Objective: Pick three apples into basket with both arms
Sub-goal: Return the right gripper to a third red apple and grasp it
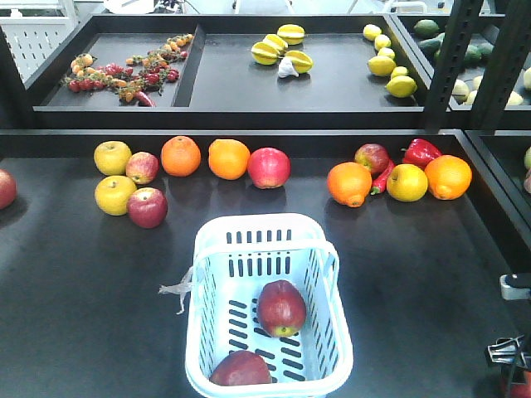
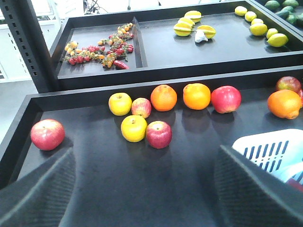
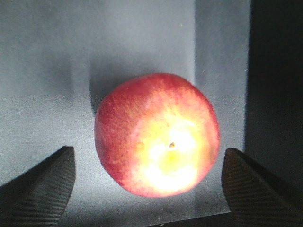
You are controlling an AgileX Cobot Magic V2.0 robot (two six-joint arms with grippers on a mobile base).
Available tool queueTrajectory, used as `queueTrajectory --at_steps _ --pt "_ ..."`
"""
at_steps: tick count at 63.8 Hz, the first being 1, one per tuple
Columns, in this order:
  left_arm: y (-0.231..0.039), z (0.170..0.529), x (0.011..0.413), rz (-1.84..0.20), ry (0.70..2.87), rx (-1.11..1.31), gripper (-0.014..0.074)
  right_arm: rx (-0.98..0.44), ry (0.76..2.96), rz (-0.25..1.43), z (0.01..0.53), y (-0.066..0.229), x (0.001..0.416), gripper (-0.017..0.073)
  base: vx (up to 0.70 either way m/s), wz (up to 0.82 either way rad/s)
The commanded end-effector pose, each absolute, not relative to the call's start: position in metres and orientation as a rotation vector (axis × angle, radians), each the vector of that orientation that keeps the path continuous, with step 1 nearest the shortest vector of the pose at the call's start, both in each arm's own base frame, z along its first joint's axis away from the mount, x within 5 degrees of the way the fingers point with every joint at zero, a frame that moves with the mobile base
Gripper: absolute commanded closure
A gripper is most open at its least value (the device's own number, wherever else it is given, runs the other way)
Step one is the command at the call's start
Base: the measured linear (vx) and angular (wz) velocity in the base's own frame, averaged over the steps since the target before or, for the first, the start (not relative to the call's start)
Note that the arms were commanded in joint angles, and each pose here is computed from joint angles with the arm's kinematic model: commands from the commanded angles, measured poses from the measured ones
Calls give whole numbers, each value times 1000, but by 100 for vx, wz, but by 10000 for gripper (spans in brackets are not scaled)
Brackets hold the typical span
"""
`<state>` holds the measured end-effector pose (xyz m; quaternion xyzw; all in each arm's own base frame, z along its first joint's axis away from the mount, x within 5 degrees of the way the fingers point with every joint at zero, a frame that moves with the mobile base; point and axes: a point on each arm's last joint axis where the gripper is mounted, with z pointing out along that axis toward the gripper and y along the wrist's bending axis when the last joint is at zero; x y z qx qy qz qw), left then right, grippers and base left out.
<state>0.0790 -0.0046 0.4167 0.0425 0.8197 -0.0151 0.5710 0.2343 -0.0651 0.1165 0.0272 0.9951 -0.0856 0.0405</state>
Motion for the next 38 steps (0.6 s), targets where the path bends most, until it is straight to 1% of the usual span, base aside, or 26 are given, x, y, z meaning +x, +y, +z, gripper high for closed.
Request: queueTrajectory --at_steps 1,18,38 --pt "-5 430 79 -52 1839 96 25 70 2999 -280 121 -69 242 -36 0 0" --pt "-5 430 79 -52 1839 96 25 67 3024 -253 103 -69 245 -36 0 0" --pt "-5 430 79 -52 1839 96 25 60 3011 -236 96 -68 248 -36 0 0"
